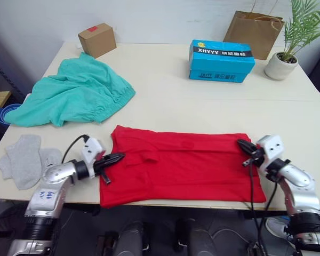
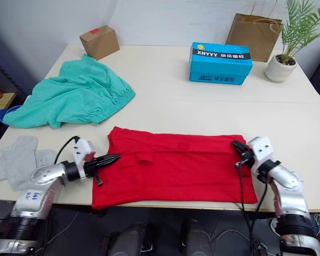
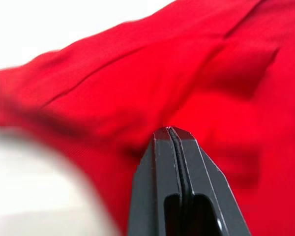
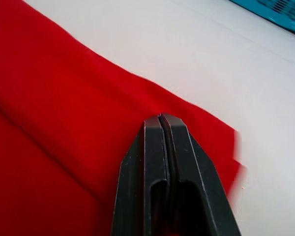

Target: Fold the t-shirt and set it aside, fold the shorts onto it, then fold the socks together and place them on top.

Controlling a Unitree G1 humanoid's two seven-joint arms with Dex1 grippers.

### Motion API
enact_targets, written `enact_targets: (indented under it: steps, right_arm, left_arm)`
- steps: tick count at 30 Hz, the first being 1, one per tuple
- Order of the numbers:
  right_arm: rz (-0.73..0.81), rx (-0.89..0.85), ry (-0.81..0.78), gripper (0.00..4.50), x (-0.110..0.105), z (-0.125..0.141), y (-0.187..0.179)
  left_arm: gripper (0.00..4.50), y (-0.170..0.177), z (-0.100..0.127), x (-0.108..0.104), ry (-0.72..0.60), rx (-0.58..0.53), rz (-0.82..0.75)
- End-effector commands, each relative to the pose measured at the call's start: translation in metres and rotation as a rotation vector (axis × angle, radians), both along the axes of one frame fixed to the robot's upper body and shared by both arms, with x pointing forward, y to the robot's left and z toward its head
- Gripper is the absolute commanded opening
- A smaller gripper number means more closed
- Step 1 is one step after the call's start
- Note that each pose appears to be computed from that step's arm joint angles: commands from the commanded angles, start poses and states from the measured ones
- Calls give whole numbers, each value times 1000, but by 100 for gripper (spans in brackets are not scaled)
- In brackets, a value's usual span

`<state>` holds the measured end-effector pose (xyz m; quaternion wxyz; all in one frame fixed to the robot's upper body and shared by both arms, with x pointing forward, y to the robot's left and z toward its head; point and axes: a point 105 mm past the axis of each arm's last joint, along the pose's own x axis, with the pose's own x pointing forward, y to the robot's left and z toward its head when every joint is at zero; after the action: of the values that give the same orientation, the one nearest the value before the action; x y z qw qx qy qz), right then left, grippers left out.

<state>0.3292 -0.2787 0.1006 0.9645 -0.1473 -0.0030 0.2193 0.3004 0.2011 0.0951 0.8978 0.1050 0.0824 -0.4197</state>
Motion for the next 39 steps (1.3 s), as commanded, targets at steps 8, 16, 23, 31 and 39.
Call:
enact_targets:
  steps: [8,16,23,31,39]
  right_arm:
    - [241,-37,157,181,-15,56,-20]
    - [281,-151,480,450,24,54,-24]
    - [269,-261,604,450,45,37,-14]
    - [389,-297,706,294,39,33,0]
    - [399,-343,664,29,45,36,5]
  left_arm:
    - [175,0,60,-52,-78,-95,-245]
    - [417,-22,73,-70,-97,-181,-381]
    - [449,-38,80,-75,-141,-242,-439]
    - [450,-40,83,-77,-147,-238,-436]
    - [450,-37,81,-71,-151,-229,-408]
